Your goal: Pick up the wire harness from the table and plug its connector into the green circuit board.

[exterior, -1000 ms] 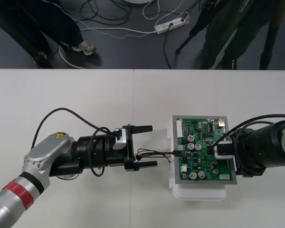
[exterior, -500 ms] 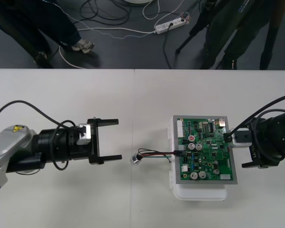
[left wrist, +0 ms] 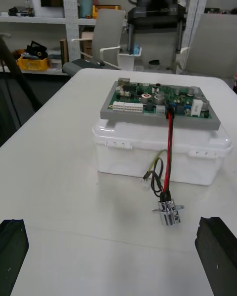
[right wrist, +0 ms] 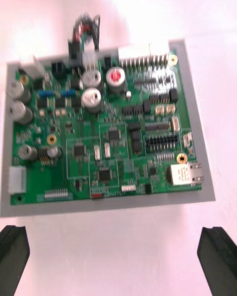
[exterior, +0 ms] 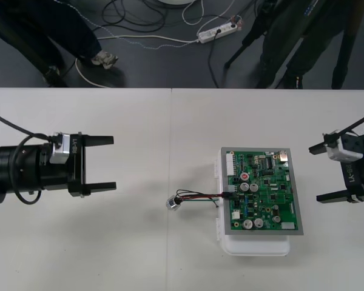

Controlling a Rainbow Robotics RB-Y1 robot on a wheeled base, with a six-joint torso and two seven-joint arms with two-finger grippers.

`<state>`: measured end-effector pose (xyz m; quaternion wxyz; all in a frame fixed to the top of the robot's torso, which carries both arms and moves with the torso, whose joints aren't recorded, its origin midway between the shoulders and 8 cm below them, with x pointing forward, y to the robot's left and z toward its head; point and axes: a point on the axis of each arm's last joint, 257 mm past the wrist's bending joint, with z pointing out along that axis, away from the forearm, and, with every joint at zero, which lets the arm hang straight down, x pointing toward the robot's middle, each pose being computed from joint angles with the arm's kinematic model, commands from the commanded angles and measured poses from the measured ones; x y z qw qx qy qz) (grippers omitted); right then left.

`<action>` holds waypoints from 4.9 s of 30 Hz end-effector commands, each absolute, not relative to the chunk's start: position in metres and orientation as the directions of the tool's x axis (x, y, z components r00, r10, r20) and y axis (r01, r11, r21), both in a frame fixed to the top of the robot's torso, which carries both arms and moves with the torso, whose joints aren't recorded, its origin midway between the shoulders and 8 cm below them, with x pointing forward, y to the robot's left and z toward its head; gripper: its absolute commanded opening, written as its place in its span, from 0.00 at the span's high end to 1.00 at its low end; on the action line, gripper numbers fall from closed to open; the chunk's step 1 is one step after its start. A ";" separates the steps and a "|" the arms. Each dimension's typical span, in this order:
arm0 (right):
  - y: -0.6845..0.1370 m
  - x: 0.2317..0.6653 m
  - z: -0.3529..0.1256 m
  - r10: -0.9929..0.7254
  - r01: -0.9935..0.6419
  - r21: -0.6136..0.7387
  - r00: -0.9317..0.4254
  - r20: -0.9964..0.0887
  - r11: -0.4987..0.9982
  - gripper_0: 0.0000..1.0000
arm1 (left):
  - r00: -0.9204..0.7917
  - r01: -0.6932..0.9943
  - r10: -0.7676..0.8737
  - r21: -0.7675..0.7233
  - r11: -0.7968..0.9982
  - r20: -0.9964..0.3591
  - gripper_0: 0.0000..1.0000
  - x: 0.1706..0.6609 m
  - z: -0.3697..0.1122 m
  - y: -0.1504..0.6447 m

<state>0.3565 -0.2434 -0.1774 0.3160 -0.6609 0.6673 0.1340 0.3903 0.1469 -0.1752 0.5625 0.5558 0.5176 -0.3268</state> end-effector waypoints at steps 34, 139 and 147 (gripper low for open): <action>-0.196 0.331 -0.082 -0.707 -0.914 -0.405 0.305 -0.638 -0.029 0.00 | 0.194 0.981 0.427 0.179 -0.075 -0.883 0.00 0.330 -0.094 0.233; -0.198 0.343 -0.147 -0.753 -0.935 -0.354 0.208 -0.625 0.036 0.00 | 0.199 0.980 0.464 0.187 -0.073 -0.863 0.00 0.333 -0.103 0.238; -0.198 0.342 -0.147 -0.752 -0.935 -0.353 0.209 -0.625 0.034 0.00 | 0.199 0.980 0.464 0.187 -0.073 -0.863 0.00 0.333 -0.103 0.238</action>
